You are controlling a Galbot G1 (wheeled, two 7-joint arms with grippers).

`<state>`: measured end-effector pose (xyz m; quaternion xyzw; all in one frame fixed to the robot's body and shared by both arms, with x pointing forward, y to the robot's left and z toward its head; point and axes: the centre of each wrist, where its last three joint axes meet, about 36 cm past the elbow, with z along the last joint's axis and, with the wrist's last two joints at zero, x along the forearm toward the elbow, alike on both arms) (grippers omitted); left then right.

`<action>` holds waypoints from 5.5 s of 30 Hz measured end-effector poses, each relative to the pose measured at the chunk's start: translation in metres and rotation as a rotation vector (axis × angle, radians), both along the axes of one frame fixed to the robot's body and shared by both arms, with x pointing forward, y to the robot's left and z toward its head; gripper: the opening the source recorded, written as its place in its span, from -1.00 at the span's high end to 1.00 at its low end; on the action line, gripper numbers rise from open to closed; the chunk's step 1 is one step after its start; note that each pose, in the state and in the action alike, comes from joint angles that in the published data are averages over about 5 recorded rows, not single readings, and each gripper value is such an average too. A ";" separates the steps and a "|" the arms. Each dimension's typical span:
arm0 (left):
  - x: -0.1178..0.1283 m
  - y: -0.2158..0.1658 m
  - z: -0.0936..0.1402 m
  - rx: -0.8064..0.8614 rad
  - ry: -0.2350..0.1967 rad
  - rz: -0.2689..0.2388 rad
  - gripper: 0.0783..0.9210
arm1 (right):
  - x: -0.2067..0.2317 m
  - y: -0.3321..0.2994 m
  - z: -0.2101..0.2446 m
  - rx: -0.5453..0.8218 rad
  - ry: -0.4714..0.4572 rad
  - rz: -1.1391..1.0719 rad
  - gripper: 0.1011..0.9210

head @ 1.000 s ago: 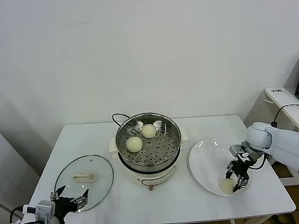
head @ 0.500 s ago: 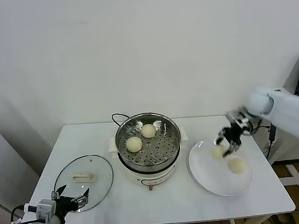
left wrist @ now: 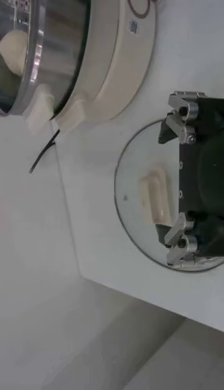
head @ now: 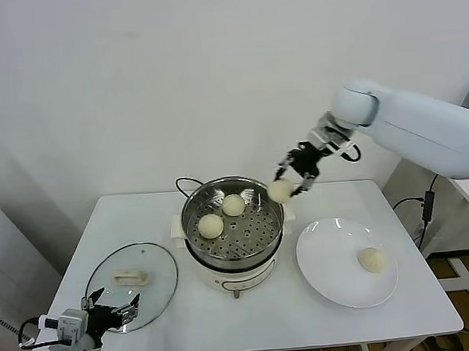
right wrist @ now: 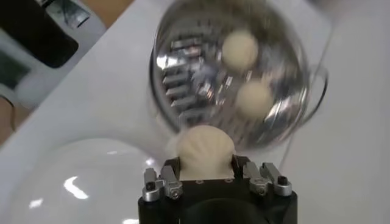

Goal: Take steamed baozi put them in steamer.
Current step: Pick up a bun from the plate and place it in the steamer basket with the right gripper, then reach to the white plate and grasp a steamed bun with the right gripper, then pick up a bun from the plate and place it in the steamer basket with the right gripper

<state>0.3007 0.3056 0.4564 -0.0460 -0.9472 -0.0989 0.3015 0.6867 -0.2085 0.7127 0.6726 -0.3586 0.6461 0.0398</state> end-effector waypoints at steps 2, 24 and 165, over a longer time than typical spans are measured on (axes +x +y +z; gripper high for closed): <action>0.000 0.000 0.000 0.000 0.001 0.000 -0.77 | -0.001 0.023 -0.002 -0.008 -0.025 0.099 -0.04; -0.001 0.000 -0.002 -0.006 0.004 0.001 -0.77 | -0.043 0.143 -0.065 -0.156 -0.141 0.730 -0.05; 0.001 -0.002 0.015 -0.016 -0.038 0.010 -0.77 | 0.005 -0.043 -0.014 0.084 0.403 -0.881 0.03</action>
